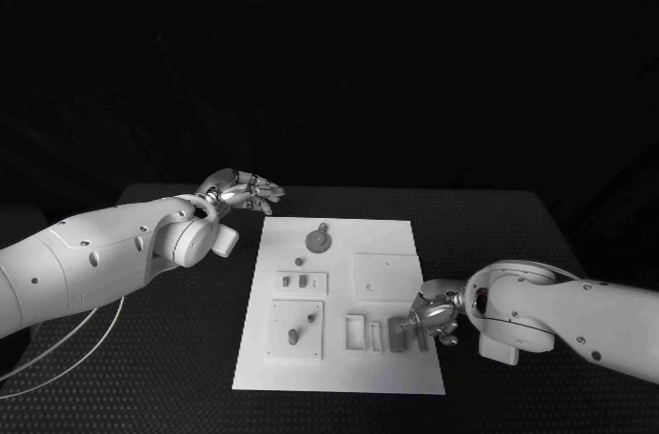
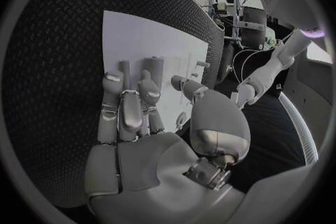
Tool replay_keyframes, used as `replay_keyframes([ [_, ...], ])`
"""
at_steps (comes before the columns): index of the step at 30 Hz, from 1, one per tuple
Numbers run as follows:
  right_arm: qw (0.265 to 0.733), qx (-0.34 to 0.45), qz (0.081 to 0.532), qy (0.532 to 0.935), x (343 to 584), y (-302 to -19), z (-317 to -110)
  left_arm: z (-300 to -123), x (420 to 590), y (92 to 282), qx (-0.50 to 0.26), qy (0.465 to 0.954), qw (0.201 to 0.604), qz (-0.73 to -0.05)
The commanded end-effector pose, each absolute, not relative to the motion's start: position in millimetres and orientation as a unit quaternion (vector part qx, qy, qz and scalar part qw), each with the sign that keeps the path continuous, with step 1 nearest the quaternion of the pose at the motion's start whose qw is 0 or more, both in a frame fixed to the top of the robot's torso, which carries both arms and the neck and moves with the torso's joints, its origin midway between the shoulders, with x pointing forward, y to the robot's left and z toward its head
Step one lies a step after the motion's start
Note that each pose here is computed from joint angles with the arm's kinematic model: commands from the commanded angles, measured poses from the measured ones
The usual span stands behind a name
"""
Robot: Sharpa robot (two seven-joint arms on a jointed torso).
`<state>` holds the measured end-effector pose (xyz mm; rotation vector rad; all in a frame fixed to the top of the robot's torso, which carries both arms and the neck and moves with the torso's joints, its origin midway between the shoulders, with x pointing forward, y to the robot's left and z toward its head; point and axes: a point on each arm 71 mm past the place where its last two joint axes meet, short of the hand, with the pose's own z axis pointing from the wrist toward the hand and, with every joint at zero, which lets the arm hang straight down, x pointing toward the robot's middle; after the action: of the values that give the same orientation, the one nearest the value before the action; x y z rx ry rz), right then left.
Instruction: Assemble the parts on the task board
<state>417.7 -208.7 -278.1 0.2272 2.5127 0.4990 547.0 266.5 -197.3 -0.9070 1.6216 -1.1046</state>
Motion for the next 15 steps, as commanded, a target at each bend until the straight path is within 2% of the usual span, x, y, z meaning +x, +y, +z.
replay_keyframes([
  [1,0.296,0.077,0.177,0.936,418,-208,-282,-196.2,546.5,262.5,-0.365,0.661,0.462,-0.464],
  [15,0.286,0.086,0.174,0.938,416,-192,-302,-196.2,546.0,261.6,-0.363,0.663,0.459,-0.467],
])
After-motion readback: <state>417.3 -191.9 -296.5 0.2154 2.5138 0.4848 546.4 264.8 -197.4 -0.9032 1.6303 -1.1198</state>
